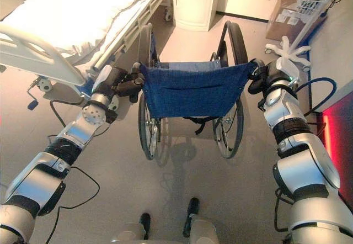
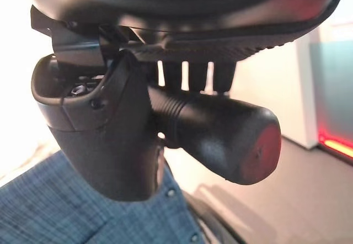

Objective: Push the wheelchair next to the bed

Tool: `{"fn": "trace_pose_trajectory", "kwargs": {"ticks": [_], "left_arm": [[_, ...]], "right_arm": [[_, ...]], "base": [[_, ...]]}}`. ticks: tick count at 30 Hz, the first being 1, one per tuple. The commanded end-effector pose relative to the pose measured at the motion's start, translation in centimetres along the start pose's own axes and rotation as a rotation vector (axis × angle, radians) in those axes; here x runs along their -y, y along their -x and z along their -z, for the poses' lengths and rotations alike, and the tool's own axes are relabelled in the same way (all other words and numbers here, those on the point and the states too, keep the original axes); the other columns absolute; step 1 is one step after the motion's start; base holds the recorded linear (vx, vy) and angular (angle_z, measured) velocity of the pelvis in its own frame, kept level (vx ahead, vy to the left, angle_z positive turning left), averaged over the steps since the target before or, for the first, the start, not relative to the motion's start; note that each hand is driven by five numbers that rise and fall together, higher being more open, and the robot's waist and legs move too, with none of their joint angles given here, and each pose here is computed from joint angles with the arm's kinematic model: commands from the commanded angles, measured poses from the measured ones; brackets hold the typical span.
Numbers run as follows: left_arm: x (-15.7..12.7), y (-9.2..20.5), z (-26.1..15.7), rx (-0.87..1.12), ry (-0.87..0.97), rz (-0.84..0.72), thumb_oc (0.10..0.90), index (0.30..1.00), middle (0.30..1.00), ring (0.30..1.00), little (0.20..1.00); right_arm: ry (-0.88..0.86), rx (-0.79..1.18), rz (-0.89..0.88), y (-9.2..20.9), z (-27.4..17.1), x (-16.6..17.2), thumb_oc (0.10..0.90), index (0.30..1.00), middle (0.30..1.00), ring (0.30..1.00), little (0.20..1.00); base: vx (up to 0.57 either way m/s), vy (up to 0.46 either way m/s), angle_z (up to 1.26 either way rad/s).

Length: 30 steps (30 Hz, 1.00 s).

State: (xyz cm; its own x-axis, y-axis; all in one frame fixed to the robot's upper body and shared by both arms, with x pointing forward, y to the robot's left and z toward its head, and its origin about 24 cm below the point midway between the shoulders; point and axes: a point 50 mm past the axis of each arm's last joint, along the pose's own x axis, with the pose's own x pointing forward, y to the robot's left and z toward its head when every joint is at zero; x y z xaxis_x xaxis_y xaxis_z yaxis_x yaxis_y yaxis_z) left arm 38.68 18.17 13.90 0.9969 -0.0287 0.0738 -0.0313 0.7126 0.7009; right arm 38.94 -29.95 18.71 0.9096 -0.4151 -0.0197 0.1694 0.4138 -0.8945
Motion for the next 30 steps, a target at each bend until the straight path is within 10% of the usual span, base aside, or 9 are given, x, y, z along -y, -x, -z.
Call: {"fn": "trace_pose_trajectory", "kwargs": {"ticks": [1, 30], "left_arm": [[2.1, 0.0, 1.9, -0.112, -0.164, 0.104, 0.4, 0.3, 0.3, 0.3, 0.3], [1.3, 1.2, 5.6, -0.279, -0.103, 0.11, 0.4, 0.3, 0.3, 0.3, 0.3]], "right_arm": [[-0.021, 0.31, -0.36, 2.2, -5.3, -6.4, 0.4, 0.3, 0.3, 0.3, 0.3], [-0.029, 0.471, -0.402, 4.0, -7.0, -10.1, 0.4, 0.3, 0.3, 0.3, 0.3]], "base": [[0.31, -0.209, 0.16], [0.42, 0.073, -0.39]]}}
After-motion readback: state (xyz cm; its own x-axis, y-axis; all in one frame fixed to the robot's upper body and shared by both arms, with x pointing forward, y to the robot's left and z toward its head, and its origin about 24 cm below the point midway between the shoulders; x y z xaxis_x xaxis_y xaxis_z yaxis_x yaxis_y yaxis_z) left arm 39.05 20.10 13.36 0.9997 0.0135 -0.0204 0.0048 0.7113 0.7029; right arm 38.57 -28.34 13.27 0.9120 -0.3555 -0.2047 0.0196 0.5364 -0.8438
